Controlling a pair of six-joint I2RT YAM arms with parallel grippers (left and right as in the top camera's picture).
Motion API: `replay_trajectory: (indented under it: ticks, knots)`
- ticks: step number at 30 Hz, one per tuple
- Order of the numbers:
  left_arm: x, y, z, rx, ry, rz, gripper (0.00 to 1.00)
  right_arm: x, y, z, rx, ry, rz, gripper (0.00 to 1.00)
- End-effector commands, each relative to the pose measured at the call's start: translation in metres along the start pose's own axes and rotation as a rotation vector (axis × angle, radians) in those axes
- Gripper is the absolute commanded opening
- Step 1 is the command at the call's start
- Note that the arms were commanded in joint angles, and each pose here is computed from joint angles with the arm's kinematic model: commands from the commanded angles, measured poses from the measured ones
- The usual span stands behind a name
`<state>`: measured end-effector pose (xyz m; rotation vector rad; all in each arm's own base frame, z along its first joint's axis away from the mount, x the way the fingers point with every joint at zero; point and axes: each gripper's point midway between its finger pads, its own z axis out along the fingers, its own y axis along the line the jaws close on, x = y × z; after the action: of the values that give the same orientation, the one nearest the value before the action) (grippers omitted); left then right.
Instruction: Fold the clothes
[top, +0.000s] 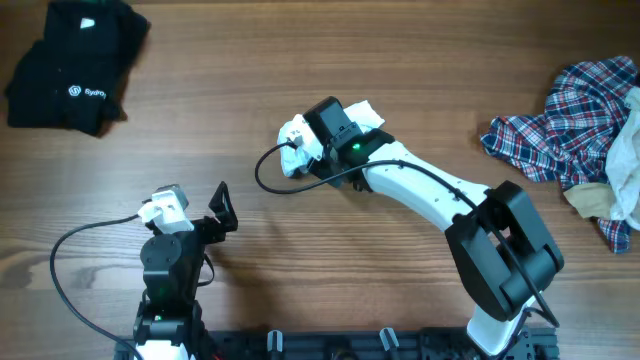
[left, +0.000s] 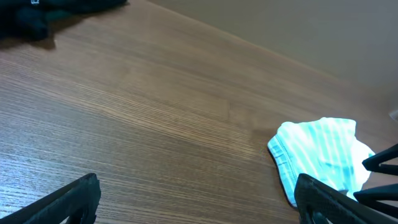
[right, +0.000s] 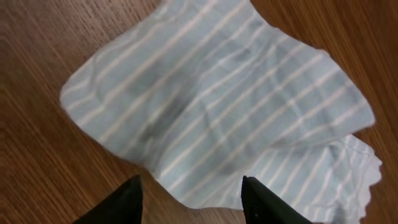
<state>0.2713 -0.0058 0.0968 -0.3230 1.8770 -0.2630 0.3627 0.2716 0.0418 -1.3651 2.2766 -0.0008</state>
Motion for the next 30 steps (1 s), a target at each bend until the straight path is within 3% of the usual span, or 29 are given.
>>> replay_trajectory:
  ticks: [1,9,12,19,23,28,30]
  knots:
    - [-0.001,0.005,0.0,-0.024,-0.005,-0.01,1.0,0.003,0.01,0.011,-0.054,0.011,-0.015,0.51]
    - [-0.001,0.005,0.0,-0.024,-0.005,-0.01,1.0,0.017,0.014,0.03,-0.056,0.065,-0.014,0.53]
    - [-0.001,0.005,0.0,-0.024,-0.005,-0.01,1.0,0.014,-0.004,0.031,0.04,0.064,-0.015,0.53]
    - [-0.001,0.005,0.0,-0.024,-0.005,-0.01,1.0,0.006,-0.01,0.031,0.064,0.031,-0.011,0.52]
    - [-0.001,0.005,0.0,-0.024,-0.005,-0.01,1.0,0.006,-0.011,0.031,0.065,0.031,-0.008,0.43]
    - [-0.001,0.005,0.0,-0.024,-0.005,-0.01,1.0,0.004,-0.012,0.031,0.068,0.023,-0.006,0.13]
    - [-0.001,0.005,0.0,-0.024,-0.005,-0.01,1.0,0.004,-0.012,0.031,0.069,0.022,-0.006,0.13]
